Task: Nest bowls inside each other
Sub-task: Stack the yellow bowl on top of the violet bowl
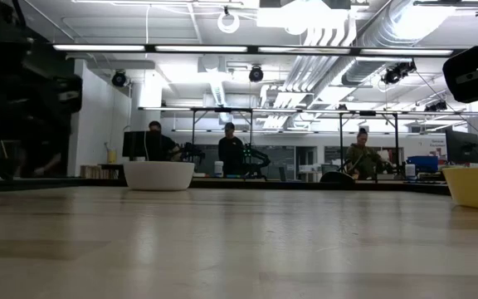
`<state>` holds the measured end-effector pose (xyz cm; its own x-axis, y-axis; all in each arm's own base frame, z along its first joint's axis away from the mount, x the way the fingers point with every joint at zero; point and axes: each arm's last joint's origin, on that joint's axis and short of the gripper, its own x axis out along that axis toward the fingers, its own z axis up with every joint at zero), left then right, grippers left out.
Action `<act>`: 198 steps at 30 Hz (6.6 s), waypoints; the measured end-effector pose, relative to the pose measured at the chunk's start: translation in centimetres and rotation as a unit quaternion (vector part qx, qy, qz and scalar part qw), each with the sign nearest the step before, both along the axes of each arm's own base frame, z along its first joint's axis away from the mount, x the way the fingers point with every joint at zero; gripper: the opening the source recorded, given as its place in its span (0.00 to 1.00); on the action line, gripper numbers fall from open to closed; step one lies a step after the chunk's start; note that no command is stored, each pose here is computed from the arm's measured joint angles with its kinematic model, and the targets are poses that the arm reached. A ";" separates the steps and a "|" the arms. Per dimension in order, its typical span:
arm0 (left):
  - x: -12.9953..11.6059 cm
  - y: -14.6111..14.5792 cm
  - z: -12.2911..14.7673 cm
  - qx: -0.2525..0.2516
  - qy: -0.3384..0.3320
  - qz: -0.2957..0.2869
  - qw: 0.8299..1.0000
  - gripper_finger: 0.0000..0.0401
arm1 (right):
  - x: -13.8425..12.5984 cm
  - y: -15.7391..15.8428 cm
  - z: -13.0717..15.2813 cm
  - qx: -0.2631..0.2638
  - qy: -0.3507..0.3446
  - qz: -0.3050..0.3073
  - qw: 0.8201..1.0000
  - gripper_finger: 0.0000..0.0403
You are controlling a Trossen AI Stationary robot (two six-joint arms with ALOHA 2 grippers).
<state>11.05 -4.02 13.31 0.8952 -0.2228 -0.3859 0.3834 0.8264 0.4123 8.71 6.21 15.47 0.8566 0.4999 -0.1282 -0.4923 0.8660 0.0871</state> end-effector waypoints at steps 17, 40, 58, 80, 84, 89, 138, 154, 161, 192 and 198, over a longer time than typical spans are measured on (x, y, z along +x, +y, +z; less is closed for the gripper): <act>-0.2 -0.3 -0.1 -0.004 0.009 -0.056 0.998 0.26 | 0.0 0.0 0.0 0.000 0.000 0.000 1.000 0.19; -0.2 -0.3 -0.1 -0.004 0.009 -0.055 0.998 0.26 | 0.0 0.0 0.0 0.000 0.000 0.000 1.000 0.19; -0.2 -0.3 -0.1 -0.004 0.009 -0.054 0.998 0.26 | 0.0 0.0 0.0 0.000 0.000 0.000 1.000 0.19; -0.2 -0.3 -0.1 -0.005 0.009 -0.055 0.998 0.26 | 0.3 -0.5 2.1 0.046 -0.095 -0.104 0.989 0.19; -0.2 -0.3 -0.1 -0.005 0.009 -0.055 0.998 0.26 | 0.2 -1.3 3.7 0.097 -0.157 -0.215 0.959 0.19; -0.2 -0.3 -0.1 -0.005 0.009 -0.055 0.998 0.26 | 0.0 -1.6 5.1 0.042 -0.192 -0.250 0.948 0.19; -0.2 -0.3 -0.1 -0.005 0.009 -0.055 0.998 0.26 | 0.4 -0.7 7.9 0.060 0.096 -0.173 0.979 0.19; -0.2 -0.3 -0.1 -0.005 0.009 -0.055 0.998 0.26 | -0.3 -1.2 6.8 0.034 0.146 -0.183 0.972 0.19; -0.2 -0.3 -0.1 -0.005 0.009 -0.055 0.998 0.26 | -0.5 -1.5 7.1 0.043 0.184 -0.212 0.959 0.19; -0.2 -0.3 -0.1 -0.005 0.009 -0.055 0.998 0.26 | 4.3 -4.3 6.9 0.024 0.543 -0.349 0.764 0.19; -0.2 -0.3 -0.1 -0.005 0.009 -0.055 0.998 0.26 | 3.9 -5.0 6.1 0.047 0.611 -0.377 0.694 0.19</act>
